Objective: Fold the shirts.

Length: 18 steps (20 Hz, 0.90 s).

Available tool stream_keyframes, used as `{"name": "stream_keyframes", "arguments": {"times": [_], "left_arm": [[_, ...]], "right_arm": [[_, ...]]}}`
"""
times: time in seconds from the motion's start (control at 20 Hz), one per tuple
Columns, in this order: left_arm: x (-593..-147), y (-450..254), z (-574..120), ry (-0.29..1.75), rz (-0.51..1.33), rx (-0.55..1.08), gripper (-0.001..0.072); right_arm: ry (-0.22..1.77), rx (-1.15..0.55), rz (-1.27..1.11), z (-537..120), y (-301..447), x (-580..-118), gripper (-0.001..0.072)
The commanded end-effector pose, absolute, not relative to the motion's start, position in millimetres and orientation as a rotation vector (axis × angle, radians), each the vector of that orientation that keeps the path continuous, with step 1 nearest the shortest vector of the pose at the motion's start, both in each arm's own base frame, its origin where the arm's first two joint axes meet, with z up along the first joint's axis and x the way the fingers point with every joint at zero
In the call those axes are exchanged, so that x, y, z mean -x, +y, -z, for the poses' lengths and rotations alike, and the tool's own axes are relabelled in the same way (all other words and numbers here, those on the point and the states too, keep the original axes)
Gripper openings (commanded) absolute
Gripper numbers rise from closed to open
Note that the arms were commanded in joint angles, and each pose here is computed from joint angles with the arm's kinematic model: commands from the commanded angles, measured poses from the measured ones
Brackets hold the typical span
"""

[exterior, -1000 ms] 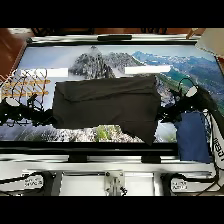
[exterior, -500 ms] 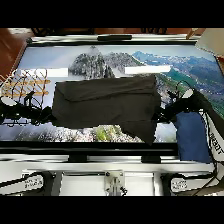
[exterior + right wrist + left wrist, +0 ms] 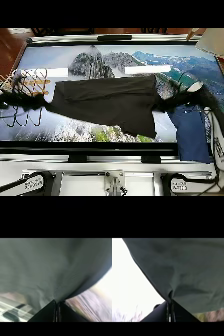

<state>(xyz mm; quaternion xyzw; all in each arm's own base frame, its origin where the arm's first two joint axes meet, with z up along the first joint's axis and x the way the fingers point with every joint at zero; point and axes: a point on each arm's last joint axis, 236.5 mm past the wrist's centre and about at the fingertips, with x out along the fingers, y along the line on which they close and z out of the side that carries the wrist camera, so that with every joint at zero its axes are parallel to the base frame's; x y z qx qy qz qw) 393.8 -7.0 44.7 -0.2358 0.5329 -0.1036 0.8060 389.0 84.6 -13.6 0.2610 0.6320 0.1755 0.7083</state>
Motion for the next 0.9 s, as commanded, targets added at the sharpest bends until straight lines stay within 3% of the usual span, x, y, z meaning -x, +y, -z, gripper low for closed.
{"name": "stream_keyframes", "arguments": {"times": [0.0,0.15,0.3,0.45,0.55,0.7,0.85], "left_arm": [[-420.0,-4.0,-229.6,0.703,0.256,0.334,0.0036],[-354.7,-14.8,-465.1,0.112,0.223,0.121,0.0037],[-234.4,-13.0,-575.0,-0.199,0.068,0.087,0.0037],[-157.1,-2.3,-583.1,-0.276,-0.067,0.112,0.0036],[-133.8,-4.3,-570.5,-0.251,-0.093,0.116,0.0037],[-129.6,-6.8,-546.5,-0.157,-0.098,0.117,0.0038],[-147.8,-0.1,-524.2,-0.06,-0.111,0.091,0.0038]], "right_arm": [[0.959,-0.326,-0.551,-143.1,89.7,-423.7,0.0062],[0.338,-0.051,-0.442,-372.9,72.4,-396.3,0.0062],[-0.127,0.118,-0.244,-526.3,49.6,-288.3,0.0062],[-0.233,0.14,-0.092,-556.6,29.0,-203.5,0.0062],[-0.202,0.17,-0.008,-548.4,14.3,-175.1,0.0062],[-0.124,0.202,0.047,-530.2,1.6,-168.2,0.0062],[-0.021,0.196,0.035,-508.0,-0.8,-189.8,0.0062]]}}
